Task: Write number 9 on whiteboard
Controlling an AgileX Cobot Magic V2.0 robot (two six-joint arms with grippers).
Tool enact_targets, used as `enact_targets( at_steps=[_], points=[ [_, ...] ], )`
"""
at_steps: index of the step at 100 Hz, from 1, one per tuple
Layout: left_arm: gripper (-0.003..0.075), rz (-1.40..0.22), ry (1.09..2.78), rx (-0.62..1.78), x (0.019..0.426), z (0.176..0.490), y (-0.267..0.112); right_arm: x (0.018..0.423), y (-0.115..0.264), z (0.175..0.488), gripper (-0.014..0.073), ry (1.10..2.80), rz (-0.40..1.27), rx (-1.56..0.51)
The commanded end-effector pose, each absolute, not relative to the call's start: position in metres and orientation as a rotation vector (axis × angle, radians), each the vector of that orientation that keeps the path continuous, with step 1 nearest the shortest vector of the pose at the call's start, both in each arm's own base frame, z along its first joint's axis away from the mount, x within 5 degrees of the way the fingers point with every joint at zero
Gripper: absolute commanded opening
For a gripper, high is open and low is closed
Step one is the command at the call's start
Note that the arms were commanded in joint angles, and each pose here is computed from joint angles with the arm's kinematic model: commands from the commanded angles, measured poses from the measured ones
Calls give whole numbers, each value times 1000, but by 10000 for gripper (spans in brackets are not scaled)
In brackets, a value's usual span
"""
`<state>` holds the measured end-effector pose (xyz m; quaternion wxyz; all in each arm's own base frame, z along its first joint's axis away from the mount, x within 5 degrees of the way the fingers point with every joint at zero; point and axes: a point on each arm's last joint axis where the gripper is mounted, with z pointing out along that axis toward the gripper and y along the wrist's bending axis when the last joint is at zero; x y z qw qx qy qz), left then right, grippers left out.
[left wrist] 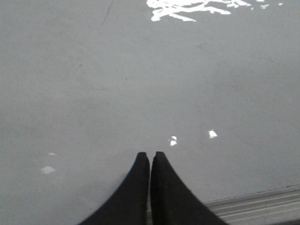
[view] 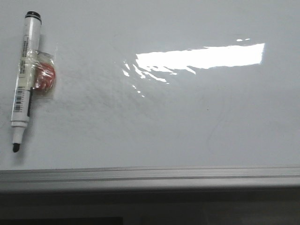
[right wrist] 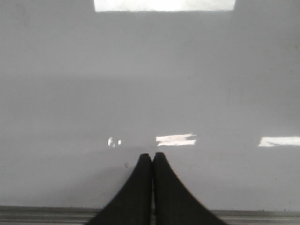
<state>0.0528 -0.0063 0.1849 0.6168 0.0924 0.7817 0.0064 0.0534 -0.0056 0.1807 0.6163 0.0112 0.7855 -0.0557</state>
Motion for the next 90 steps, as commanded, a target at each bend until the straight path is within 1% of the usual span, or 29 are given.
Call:
enact_targets(
  at_steps=[1, 70, 90],
  points=[
    [-20, 17, 1774, 214, 53, 176, -6, 53, -6, 180, -63, 1776, -153, 16],
    [-20, 17, 1774, 214, 53, 176, -6, 53, -6, 180, -63, 1776, -153, 16],
    [-20, 34, 1750, 220, 53, 178, -6, 54, -6, 184, -63, 1728, -155, 15]
  ],
)
